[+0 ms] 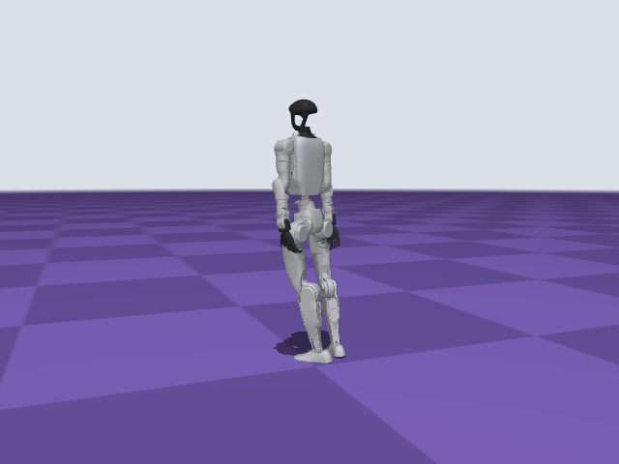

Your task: In place motions

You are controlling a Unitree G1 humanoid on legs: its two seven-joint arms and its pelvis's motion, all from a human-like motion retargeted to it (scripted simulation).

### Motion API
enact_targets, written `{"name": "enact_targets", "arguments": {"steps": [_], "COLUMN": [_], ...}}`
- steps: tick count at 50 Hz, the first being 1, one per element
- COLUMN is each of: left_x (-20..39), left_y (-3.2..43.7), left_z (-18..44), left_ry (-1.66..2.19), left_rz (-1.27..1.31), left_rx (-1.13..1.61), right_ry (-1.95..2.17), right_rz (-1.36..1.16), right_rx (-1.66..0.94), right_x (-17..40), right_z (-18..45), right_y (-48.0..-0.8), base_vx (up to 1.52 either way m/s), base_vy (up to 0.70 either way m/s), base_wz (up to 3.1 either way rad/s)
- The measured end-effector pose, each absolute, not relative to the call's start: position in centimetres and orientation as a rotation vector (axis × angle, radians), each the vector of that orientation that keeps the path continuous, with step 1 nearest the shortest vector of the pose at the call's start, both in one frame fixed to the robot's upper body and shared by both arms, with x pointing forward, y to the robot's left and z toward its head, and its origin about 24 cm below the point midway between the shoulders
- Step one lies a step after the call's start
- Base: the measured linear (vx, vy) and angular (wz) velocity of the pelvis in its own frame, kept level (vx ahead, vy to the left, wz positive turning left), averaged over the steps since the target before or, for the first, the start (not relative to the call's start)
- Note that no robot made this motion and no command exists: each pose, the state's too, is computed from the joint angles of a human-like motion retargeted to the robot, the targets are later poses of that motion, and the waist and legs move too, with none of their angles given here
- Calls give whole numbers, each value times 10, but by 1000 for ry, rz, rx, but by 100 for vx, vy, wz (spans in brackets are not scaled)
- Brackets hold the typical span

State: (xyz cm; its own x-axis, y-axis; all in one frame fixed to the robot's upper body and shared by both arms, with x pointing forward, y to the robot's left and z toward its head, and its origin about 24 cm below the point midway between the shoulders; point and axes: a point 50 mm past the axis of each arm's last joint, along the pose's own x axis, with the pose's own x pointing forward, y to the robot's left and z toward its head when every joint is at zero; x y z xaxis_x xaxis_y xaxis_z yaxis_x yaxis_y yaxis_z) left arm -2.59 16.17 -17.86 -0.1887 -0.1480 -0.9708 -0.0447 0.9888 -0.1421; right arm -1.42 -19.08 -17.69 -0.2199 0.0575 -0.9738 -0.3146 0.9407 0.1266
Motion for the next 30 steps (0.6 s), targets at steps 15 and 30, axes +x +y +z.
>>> {"name": "enact_targets", "arguments": {"steps": [15,30], "left_x": [-26,-26], "left_y": [161,162], "left_z": [-179,-179], "left_ry": [1760,1759], "left_rz": [-92,-90], "left_rx": [-146,-146], "right_ry": [1759,1756], "right_rz": [348,353], "right_rx": [-197,-196], "right_x": [-13,-13], "right_z": [-177,-177], "right_y": [-191,-190], "base_vx": [0,0], "base_vy": [-1,0], "base_wz": [0,0]}}
